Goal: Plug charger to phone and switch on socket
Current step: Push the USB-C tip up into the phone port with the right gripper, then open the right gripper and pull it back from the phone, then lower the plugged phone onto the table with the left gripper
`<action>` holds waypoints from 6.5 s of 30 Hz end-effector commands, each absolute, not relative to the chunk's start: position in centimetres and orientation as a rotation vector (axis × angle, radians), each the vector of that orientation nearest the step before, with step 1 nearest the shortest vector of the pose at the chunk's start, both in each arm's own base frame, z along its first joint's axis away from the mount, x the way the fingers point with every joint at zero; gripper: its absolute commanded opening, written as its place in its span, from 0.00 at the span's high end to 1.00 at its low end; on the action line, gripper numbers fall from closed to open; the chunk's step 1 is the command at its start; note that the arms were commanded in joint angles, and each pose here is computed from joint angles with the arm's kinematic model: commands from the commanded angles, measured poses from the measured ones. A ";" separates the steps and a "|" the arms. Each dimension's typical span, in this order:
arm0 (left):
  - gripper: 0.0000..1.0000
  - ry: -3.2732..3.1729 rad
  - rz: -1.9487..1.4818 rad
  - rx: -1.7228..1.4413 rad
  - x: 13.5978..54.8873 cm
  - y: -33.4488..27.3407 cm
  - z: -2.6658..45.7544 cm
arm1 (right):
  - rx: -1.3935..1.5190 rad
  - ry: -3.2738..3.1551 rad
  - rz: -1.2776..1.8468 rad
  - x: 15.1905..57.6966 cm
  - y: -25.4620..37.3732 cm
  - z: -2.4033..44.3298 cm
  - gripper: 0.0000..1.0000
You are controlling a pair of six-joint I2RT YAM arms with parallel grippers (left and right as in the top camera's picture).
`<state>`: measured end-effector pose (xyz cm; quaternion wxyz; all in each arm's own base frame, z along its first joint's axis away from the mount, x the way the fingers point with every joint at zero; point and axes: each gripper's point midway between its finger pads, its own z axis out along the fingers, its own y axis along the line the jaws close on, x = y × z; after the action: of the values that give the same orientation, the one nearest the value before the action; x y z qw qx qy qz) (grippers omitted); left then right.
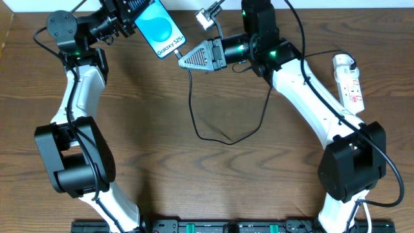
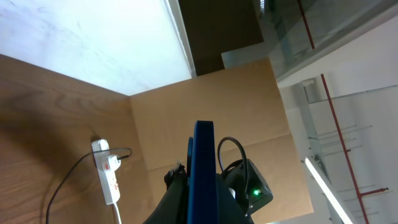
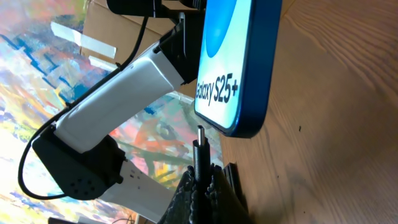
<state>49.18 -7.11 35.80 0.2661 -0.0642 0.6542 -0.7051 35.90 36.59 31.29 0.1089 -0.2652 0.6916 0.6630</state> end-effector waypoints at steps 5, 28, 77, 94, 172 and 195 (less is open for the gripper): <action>0.93 1.732 -1.900 -0.159 49.1 -7.5 37.4 | -0.831 1.998 1.951 34.9 36.9 32.3 0.99; 0.93 1.736 -1.933 -0.207 49.2 -7.5 37.4 | -0.816 2.003 1.937 35.2 36.9 32.2 0.99; 0.93 1.808 -1.897 0.004 47.5 -9.4 36.6 | -0.756 2.017 1.889 36.3 36.7 31.9 0.99; 0.93 1.855 -1.929 0.108 46.3 -12.1 36.2 | -0.726 2.002 1.872 37.0 36.9 32.4 0.99; 0.93 2.063 -1.960 0.098 43.3 -15.1 20.6 | -0.307 2.556 1.157 42.5 24.4 19.3 0.44; 0.93 2.490 -1.466 -0.119 41.5 -15.3 8.5 | -0.234 2.733 0.864 41.6 21.2 16.0 0.43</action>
<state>41.14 -15.74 8.99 0.0958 -0.0702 0.8382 -0.5323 41.48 21.40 15.13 0.1158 -0.0692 0.9414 0.3091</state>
